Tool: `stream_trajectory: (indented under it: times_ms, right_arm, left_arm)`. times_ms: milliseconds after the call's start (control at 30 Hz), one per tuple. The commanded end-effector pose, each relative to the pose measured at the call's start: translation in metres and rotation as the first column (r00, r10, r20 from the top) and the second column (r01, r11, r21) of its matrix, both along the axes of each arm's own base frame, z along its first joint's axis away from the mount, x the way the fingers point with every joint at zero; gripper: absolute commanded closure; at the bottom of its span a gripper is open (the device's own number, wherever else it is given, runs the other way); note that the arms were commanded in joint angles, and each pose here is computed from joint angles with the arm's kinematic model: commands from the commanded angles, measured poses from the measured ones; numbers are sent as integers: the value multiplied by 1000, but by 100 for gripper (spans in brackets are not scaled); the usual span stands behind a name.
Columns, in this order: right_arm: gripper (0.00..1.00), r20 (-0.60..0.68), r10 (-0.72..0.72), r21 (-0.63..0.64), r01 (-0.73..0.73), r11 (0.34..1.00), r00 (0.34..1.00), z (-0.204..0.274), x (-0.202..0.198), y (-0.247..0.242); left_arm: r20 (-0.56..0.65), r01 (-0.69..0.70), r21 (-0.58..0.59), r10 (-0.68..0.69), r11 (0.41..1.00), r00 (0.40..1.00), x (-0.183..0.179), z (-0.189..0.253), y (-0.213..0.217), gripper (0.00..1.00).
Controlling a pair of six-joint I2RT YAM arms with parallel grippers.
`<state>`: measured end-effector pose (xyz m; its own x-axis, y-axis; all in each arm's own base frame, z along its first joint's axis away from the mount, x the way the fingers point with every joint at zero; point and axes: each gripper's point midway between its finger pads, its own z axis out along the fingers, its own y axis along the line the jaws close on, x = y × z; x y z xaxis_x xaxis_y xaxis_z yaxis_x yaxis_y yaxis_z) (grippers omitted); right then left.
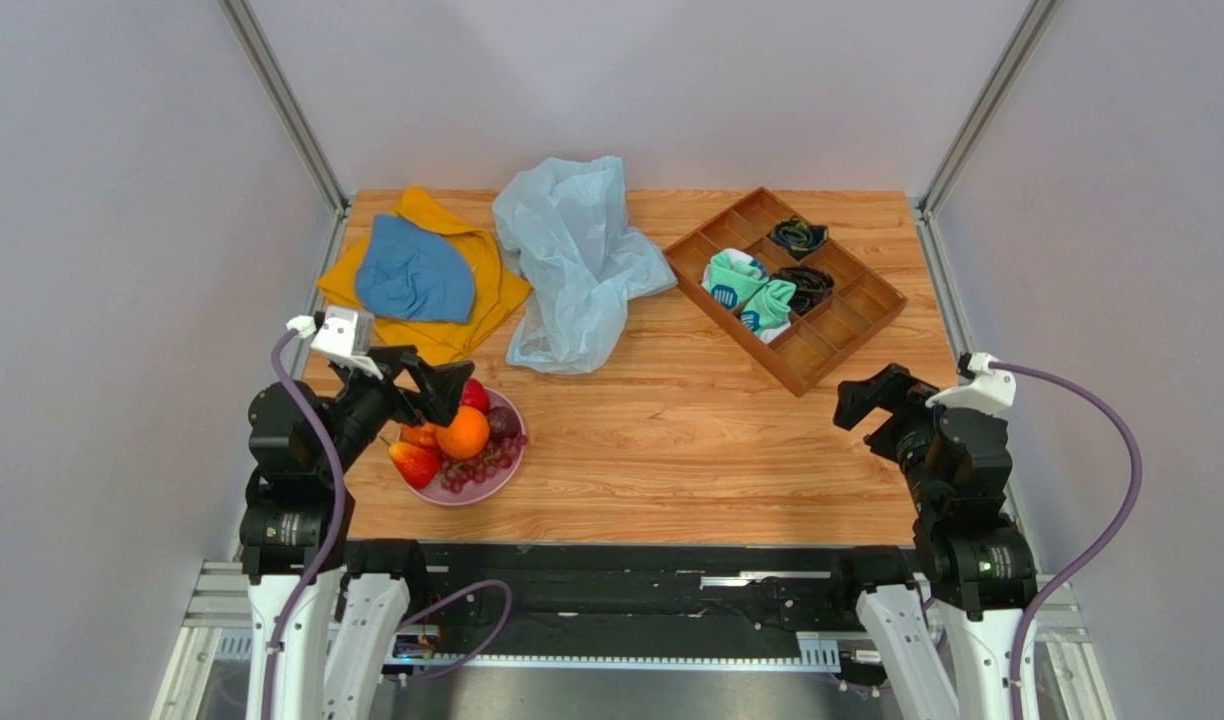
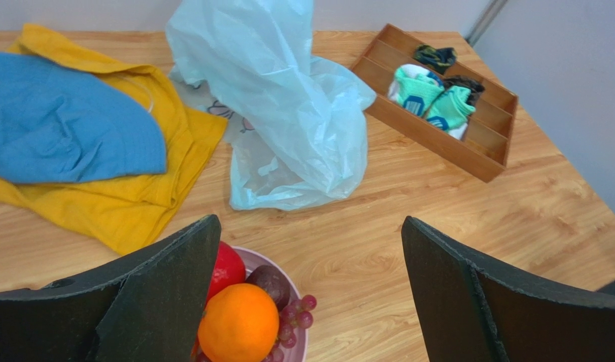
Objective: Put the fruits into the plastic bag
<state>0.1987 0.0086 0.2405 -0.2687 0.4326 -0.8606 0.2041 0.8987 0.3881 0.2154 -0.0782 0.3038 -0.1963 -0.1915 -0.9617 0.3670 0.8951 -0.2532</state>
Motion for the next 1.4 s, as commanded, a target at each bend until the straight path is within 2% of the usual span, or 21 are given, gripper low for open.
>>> stream_trajectory:
  times_ms: [0, 167, 333, 433, 500, 533, 567, 633, 700, 733, 1000, 1033, 1167, 1367]
  right_arm:
    - [7, 69, 73, 17, -74, 997, 995, 23, 8, 14]
    - [17, 13, 280, 99, -280, 955, 960, 25, 27, 55]
    - [18, -9, 319, 160, -313, 936, 948, 14, 43, 81]
    - [15, 53, 439, 190, -440, 877, 897, 20, 52, 138]
    - [14, 18, 495, 224, -486, 845, 869, 8, 63, 171]
    - [13, 60, 540, 241, -537, 808, 839, 17, 64, 195]
    - [13, 0, 537, 237, -522, 819, 843, -2, 77, 209]
    - [11, 25, 576, 246, -564, 788, 817, 8, 87, 240]
    - [10, -10, 589, 273, -564, 779, 808, -4, 105, 262]
    - [9, 6, 612, 296, -586, 754, 791, -1, 109, 274]
    - [8, -96, 622, 355, -558, 750, 777, -36, 165, 328]
    - [8, -137, 619, 361, -542, 758, 774, -55, 171, 333]
    - [9, -192, 582, 383, -486, 786, 790, -73, 191, 340]
    - [9, -259, 525, 391, -409, 824, 811, -98, 199, 337]
  left_arm:
    - [120, 143, 22, -145, 989, 982, -8, 30, -21, 1]
    - [100, 116, 4, -116, 993, 988, 11, 32, -17, 1]
    - [8, 72, -19, -72, 997, 997, 15, 8, -11, 1]
    - [-11, 82, -23, -82, 996, 997, 13, 1, -13, 1]
    - [-21, 67, -16, -68, 998, 997, 13, -1, -10, 1]
    - [-20, 57, -15, -57, 998, 998, 13, -1, -9, 1]
    - [-25, 53, -12, -53, 999, 998, 12, -3, -8, 1]
    - [-18, 43, -11, -44, 999, 999, 11, -2, -6, 2]
    - [-21, 43, -16, -43, 999, 999, 11, -4, -7, 2]
    - [-23, 49, -18, -49, 999, 999, 11, -5, -8, 2]
    - [-39, 76, -29, -77, 997, 996, 12, -8, -12, 2]
    - [-39, 76, -29, -77, 997, 996, 12, -8, -12, 2]
    - [-43, 79, -32, -80, 996, 996, 12, -9, -12, 2]
    - [-48, 98, -46, -101, 994, 994, 13, -9, -14, 2]
